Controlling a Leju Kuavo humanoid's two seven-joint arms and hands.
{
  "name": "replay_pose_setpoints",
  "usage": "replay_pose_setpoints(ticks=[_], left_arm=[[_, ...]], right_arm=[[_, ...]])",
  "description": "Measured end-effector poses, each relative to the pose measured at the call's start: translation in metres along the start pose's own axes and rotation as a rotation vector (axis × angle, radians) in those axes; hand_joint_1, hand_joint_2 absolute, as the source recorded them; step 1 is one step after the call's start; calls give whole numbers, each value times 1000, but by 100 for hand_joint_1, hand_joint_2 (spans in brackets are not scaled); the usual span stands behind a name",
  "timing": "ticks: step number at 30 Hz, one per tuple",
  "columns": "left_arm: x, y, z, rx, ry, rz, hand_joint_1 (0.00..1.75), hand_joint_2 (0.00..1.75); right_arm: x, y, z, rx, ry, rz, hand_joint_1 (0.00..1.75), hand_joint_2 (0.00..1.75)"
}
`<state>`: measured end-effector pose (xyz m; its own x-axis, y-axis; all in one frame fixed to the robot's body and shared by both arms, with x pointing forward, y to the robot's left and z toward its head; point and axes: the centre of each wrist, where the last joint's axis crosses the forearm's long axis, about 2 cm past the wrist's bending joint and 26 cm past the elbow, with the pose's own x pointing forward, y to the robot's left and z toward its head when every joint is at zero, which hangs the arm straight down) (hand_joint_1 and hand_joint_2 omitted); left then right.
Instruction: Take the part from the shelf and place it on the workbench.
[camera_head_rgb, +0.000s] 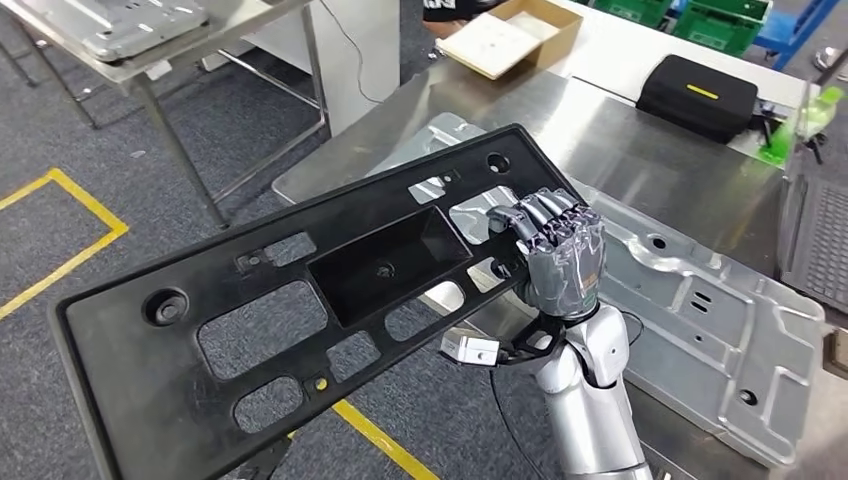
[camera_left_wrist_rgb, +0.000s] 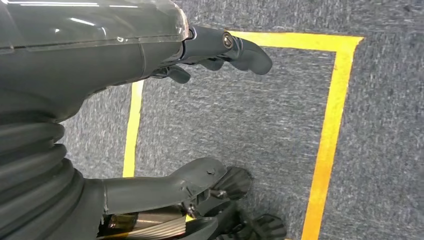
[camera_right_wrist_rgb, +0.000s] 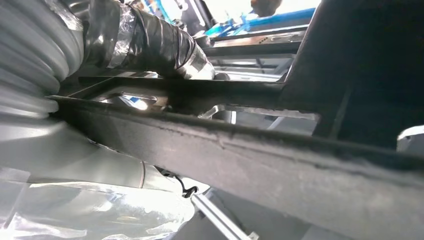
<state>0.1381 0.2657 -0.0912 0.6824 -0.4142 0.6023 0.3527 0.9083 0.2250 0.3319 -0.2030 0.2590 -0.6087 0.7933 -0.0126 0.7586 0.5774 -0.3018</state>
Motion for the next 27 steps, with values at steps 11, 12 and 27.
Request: replay_pose_setpoints(ticks=[11,12,27], left_arm=[[-4,2,1,9,8,-1,0,175],[-4,3,1,16,8,0,0,175],[-5,-4,3,33,-78,117,0,175]], right_arm=[[2,0,3,2,9,-3,175,175],[3,0,4,5,10,-2,175,175],[-16,-16,27,35,80,75,175,175]])
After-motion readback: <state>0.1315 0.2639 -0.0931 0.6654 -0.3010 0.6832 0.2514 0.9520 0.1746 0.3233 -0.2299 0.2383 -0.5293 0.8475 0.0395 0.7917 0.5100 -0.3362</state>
